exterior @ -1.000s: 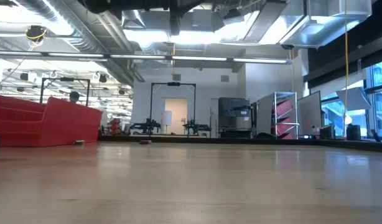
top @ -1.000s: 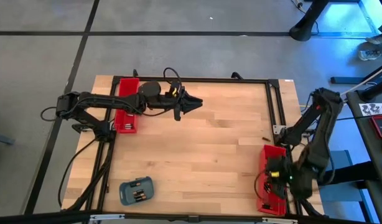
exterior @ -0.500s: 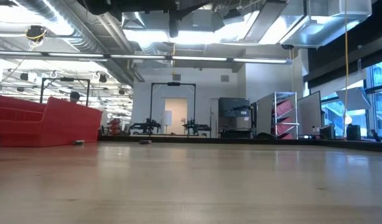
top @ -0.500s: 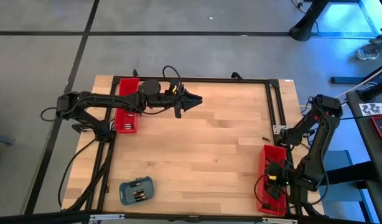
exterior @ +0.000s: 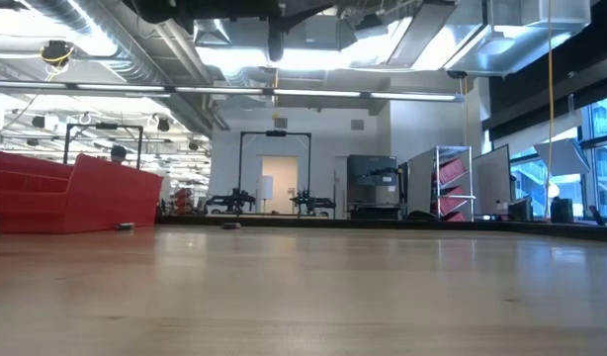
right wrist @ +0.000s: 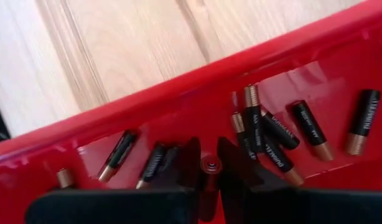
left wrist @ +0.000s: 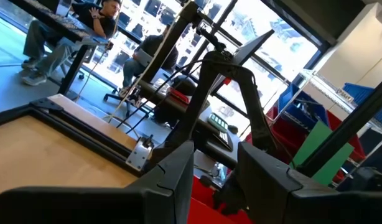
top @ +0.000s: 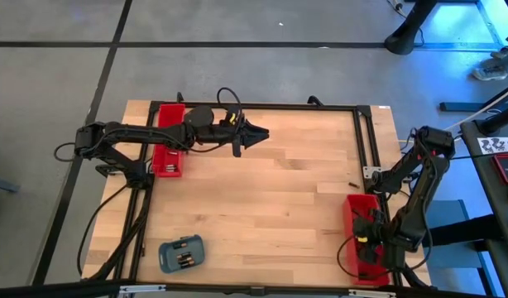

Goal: Sort batteries
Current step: Put the small black battery into the bottom red bin

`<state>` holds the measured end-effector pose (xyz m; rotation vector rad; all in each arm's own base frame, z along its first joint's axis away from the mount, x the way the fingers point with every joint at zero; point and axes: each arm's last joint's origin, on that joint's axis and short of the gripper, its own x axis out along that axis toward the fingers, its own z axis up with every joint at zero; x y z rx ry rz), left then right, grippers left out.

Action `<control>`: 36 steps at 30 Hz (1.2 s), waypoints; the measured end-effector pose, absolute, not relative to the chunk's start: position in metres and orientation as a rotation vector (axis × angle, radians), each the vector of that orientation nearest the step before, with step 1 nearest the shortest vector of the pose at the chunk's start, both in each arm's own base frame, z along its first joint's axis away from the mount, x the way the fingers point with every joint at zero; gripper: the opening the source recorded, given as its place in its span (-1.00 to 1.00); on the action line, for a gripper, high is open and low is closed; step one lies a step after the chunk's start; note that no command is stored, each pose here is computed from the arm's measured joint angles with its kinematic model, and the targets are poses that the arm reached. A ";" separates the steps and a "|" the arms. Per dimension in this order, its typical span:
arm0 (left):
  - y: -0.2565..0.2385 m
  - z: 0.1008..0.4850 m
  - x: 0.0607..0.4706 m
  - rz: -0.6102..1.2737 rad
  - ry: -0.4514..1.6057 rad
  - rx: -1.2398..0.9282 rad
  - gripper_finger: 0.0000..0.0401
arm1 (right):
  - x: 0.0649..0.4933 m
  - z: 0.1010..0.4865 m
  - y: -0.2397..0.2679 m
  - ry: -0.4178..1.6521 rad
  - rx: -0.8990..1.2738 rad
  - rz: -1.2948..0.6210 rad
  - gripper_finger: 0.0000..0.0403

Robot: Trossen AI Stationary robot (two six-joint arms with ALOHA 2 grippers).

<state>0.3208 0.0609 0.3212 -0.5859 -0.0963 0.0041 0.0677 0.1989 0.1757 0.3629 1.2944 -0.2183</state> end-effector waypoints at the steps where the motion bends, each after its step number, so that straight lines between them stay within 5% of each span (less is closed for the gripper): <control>1: 0.061 0.321 0.321 0.004 -0.095 -0.587 -0.43 | 0.068 0.175 0.199 1.298 0.344 -0.209 -0.84; 18: 0.061 0.320 0.321 0.007 -0.088 -0.590 -0.43 | 0.069 0.174 0.204 1.316 0.166 -0.050 -0.72; 28: 0.061 0.320 0.321 0.007 -0.089 -0.579 -0.43 | 0.069 0.177 0.207 1.333 0.165 -0.021 -0.38; 36: 0.061 0.319 0.320 0.033 -0.005 -0.492 -0.43 | 0.074 0.229 0.219 1.288 0.221 -0.040 -0.09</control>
